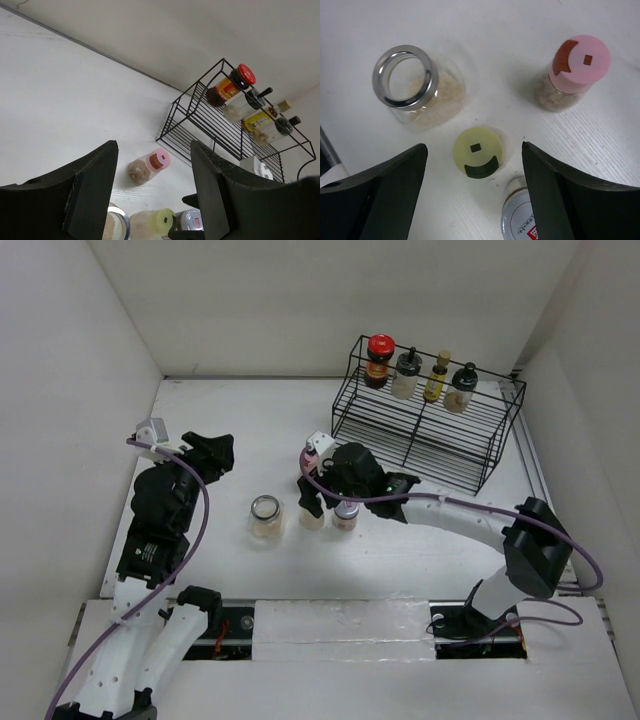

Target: Organize the condiment bottles

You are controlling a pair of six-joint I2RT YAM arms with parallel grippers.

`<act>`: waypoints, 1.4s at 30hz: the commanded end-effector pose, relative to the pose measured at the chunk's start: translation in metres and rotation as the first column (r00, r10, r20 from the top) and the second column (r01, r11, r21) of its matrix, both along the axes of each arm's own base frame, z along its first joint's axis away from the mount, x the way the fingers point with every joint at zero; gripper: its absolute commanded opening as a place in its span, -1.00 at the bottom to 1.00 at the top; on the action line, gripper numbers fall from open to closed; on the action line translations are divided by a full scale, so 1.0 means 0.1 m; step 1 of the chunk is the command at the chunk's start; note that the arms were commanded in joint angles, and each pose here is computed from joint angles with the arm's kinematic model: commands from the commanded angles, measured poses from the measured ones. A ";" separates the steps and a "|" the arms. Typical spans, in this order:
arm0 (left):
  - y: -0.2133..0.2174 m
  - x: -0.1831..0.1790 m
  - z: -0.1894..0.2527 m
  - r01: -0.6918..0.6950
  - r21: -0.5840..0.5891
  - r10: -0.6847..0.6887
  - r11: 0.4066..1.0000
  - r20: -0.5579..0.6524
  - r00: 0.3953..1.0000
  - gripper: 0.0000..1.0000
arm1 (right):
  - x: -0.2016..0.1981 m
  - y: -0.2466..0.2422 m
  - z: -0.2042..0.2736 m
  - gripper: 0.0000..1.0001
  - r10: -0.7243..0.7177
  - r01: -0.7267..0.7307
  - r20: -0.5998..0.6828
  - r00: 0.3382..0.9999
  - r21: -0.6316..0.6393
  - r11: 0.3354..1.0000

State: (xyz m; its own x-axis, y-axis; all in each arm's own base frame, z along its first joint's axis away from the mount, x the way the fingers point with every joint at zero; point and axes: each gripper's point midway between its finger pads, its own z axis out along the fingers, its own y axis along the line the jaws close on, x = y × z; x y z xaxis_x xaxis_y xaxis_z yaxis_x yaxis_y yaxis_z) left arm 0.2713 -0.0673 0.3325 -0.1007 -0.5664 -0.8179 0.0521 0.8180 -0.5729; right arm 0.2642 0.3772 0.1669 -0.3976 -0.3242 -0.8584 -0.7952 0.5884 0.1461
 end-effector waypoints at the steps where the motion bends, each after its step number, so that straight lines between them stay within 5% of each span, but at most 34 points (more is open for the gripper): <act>1: -0.01 -0.01 0.23 0.014 -0.005 -0.014 1.000 0.069 0.998 0.12 | 0.12 0.03 0.11 0.64 -0.060 0.061 0.067 0.996 -0.019 0.998; 6: -0.05 -0.02 0.23 0.035 -0.004 -0.034 0.999 0.069 0.997 0.12 | 0.18 -0.05 -0.05 0.67 -0.135 0.144 0.096 0.986 -0.092 0.985; 14: -0.06 -0.02 0.25 0.045 0.003 -0.045 0.999 0.079 0.996 0.12 | -0.02 0.14 -0.26 0.63 -0.069 0.076 0.052 0.996 -0.134 0.988; 23: -0.08 -0.02 0.21 0.056 0.005 -0.056 0.998 0.070 0.996 0.12 | 0.17 0.13 -0.38 -0.10 -0.163 0.175 0.092 0.982 -0.148 0.973; 27: -0.10 -0.03 0.21 0.066 0.005 -0.067 0.998 0.070 0.995 0.12 | 0.25 0.11 -0.07 -0.20 -0.213 0.225 0.132 0.968 -0.089 0.970; 30: -0.12 -0.03 0.23 0.081 0.015 -0.082 0.997 0.080 0.993 0.12 | 0.36 -0.05 0.78 -0.20 -0.274 0.268 0.238 0.932 0.056 0.962; 35: -0.25 -0.06 0.23 0.156 0.042 -0.160 0.987 0.092 0.983 0.12 | 0.68 -1.02 2.26 -0.20 -0.506 0.394 0.333 0.796 0.351 0.850; 39: -0.34 -0.06 0.26 0.207 0.061 -0.213 0.976 0.108 0.971 0.12 | 0.97 -2.08 2.91 -0.17 -0.721 0.548 0.352 0.597 0.478 0.687; 42: -0.46 -0.01 0.14 0.271 0.085 -0.277 0.959 0.067 0.958 0.12 | 1.15 -2.92 3.05 -0.17 -0.859 0.711 0.340 0.382 0.486 0.509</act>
